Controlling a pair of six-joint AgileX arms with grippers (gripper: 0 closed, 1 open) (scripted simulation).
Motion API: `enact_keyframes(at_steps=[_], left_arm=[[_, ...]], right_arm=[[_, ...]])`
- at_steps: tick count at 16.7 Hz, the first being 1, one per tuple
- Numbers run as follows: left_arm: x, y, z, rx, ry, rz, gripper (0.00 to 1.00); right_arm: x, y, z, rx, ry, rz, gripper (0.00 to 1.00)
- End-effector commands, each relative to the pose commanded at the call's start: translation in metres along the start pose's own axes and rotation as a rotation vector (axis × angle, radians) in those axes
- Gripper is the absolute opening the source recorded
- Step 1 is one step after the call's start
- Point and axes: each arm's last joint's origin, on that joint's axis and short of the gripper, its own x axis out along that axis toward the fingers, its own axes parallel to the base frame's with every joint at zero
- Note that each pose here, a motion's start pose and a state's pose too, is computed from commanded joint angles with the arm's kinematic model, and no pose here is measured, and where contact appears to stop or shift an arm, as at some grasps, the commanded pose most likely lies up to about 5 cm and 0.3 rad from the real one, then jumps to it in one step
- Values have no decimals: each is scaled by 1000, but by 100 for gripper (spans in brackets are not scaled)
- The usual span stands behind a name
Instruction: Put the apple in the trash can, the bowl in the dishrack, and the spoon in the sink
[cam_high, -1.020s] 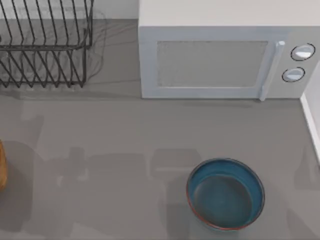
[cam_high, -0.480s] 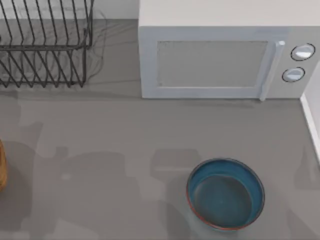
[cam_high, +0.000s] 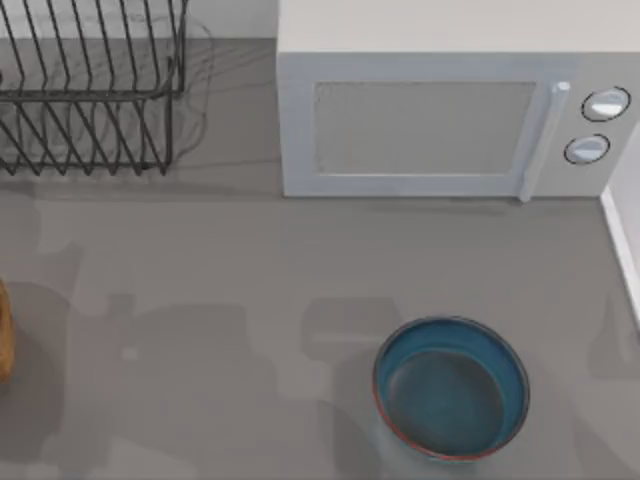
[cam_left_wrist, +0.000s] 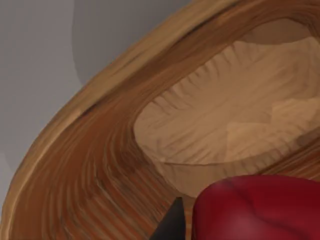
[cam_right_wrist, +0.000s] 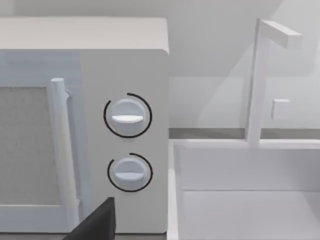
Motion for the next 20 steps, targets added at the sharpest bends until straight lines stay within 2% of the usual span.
enact_keyframes(at_steps=[4,5,15,17,20], left_arm=[[0,0,0,0,0,0,98],[0,0,0,0,0,0,100],[-1,-1,1,-7,2,9,100],[-5,-7,4,-50,11,49,100],[-15,-24,14,-172,23,164,100]], right_arm=[[0,0,0,0,0,0,100],[0,0,0,0,0,0,100],[0,0,0,0,0,0,100],[0,0,0,0,0,0,100],[0,0,0,0,0,0,100]])
